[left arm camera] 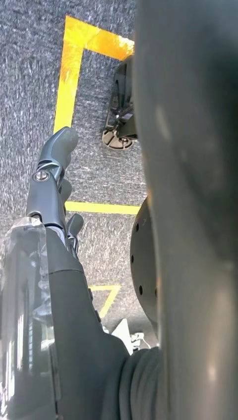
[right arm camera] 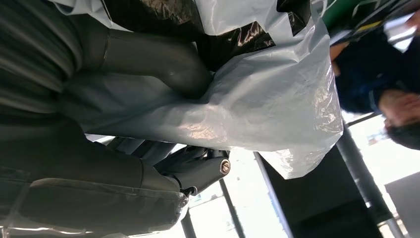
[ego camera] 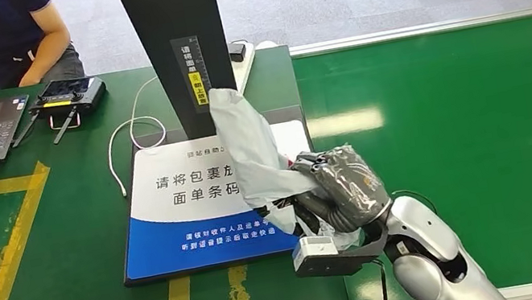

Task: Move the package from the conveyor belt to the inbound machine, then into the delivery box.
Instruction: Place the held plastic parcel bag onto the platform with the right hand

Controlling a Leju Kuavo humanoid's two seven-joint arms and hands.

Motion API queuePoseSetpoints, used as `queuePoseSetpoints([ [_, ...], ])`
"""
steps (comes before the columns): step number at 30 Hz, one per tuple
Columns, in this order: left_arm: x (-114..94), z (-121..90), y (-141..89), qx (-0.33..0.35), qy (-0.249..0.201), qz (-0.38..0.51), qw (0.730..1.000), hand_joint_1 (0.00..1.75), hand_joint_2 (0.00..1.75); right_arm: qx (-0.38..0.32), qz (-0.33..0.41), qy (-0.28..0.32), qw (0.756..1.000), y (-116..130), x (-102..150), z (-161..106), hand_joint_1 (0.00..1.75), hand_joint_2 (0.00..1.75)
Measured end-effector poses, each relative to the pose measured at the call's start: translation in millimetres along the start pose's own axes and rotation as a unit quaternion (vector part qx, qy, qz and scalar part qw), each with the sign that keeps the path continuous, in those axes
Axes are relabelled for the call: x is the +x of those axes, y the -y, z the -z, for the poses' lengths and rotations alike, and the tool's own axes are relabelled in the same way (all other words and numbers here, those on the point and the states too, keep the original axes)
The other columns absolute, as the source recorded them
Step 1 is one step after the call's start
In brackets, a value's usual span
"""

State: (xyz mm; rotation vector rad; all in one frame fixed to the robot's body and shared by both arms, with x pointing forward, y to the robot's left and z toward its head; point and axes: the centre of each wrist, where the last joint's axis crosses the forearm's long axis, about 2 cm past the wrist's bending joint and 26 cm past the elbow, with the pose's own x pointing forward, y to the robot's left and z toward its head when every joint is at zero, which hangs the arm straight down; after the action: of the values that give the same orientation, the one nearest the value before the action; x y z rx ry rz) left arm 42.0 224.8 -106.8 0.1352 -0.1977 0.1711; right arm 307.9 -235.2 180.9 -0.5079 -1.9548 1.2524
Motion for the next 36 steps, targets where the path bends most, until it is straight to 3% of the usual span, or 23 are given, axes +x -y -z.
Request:
queuePoseSetpoints([
  [8, 0.3, -0.1, 0.6, -0.001, 0.0, -0.001, 1.0, 0.0, 0.0, 0.05, 0.019, 0.044, 0.998, -11.7, 1.0, 25.5, 1.75, 1.75],
  [18, 0.6, -0.1, 1.0, -0.01, 0.003, 0.013, 1.0, 0.0, 0.0, 0.076, 0.018, 0.042, 0.996, -23.1, 0.6, 36.4, 1.75, 1.75],
  [36, 2.7, -0.1, 2.2, -0.025, 0.009, 0.048, 0.999, 0.0, 0.0, 0.017, 0.062, 0.066, 0.996, -36.3, 19.8, 60.2, 1.75, 1.75],
])
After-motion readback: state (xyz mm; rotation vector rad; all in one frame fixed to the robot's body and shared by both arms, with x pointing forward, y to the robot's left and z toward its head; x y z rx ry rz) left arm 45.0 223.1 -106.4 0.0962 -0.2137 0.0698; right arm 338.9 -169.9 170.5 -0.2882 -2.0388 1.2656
